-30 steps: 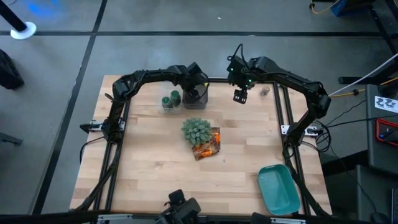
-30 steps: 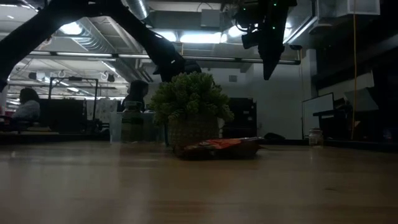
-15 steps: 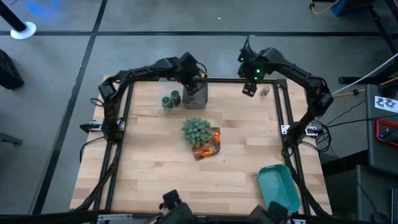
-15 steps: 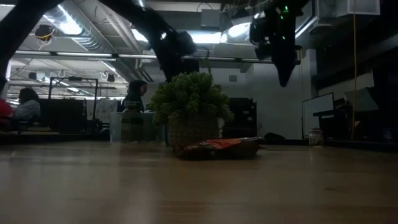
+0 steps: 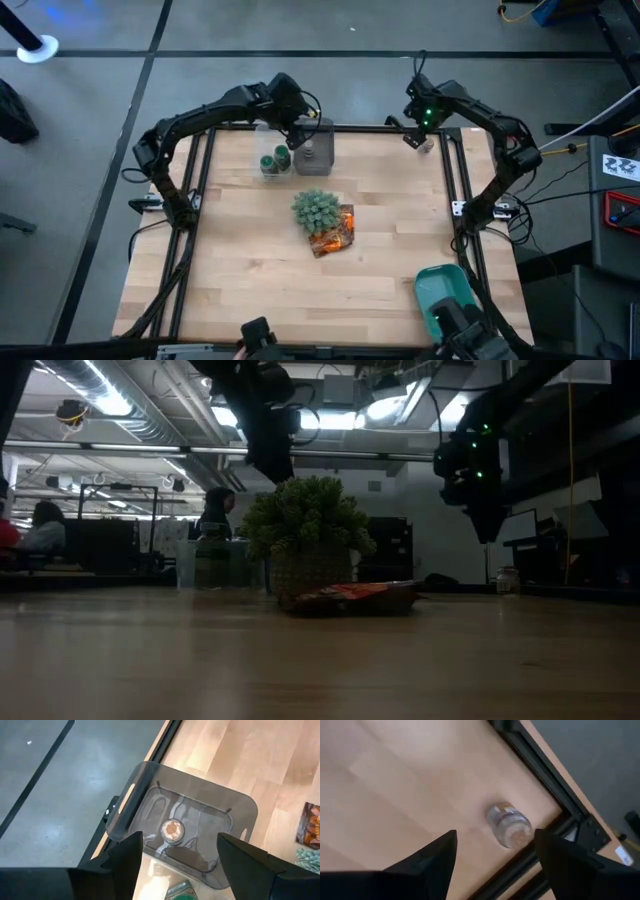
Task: Sort spices by type
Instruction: Put the white bottled seasoning into the black transparent bin
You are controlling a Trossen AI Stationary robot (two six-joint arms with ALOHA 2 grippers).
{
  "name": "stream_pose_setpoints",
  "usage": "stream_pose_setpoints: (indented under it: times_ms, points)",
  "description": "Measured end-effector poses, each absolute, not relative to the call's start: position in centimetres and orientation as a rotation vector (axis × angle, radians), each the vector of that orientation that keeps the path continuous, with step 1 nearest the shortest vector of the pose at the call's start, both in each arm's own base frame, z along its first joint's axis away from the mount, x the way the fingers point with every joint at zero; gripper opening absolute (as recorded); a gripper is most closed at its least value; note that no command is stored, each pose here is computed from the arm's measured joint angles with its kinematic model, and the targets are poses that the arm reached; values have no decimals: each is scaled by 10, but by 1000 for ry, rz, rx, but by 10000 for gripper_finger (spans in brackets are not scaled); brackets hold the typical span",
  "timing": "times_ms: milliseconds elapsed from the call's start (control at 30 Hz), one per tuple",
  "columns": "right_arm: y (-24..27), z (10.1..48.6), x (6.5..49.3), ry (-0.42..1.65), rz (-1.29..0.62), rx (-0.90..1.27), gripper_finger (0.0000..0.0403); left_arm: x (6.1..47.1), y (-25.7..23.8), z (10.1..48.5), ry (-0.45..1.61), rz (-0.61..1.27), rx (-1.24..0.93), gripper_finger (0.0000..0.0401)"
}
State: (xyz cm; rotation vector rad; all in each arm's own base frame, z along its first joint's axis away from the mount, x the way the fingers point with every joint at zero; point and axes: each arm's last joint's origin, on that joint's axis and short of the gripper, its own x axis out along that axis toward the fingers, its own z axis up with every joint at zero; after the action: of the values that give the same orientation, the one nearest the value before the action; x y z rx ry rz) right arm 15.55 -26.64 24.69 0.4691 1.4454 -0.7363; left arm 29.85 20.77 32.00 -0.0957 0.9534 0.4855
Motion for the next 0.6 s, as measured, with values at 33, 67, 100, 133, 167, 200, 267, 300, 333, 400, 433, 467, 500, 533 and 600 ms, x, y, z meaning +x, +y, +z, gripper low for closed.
stream_pose_setpoints:
  times_ms: [33, 67, 100, 133, 167, 200, 267, 300, 333, 400, 433, 467, 500, 533, 600]
  points:
    - [-268, 245, 152, 1440, -756, 488, 266, 298, 208, 320, 953, 486, -97, 239]
    - [-270, 243, 149, 1429, -778, 505, 266, 298, 208, 320, 954, 487, -99, 239]
    - [-272, 240, 146, 1416, -803, 525, 266, 298, 208, 320, 955, 486, -99, 239]
    - [-273, 237, 142, 1413, -823, 545, 266, 298, 208, 320, 955, 487, -100, 239]
    - [-274, 235, 139, 1409, -846, 567, 266, 299, 208, 319, 955, 487, -100, 239]
    - [-276, 232, 136, 1399, -868, 587, 266, 300, 207, 319, 957, 484, -100, 239]
    - [-276, 227, 131, 1396, -878, 611, 266, 301, 207, 317, 962, 482, -102, 239]
    - [-277, 225, 131, 1385, -872, 620, 266, 301, 207, 316, 964, 480, -102, 239]
    - [-277, 224, 131, 1369, -867, 625, 266, 302, 206, 316, 965, 478, -101, 239]
    - [-278, 220, 131, 1354, -868, 621, 266, 302, 205, 317, 961, 476, -99, 239]
    - [-278, 219, 131, 1355, -870, 619, 266, 302, 205, 317, 962, 474, -98, 239]
    - [-277, 218, 132, 1360, -873, 614, 266, 303, 204, 317, 963, 472, -97, 239]
    - [-277, 218, 131, 1363, -876, 611, 266, 303, 204, 317, 963, 470, -97, 239]
    - [-277, 218, 131, 1366, -878, 610, 266, 304, 203, 317, 963, 469, -96, 239]
    - [-278, 216, 131, 1373, -883, 607, 266, 305, 202, 317, 962, 465, -93, 239]
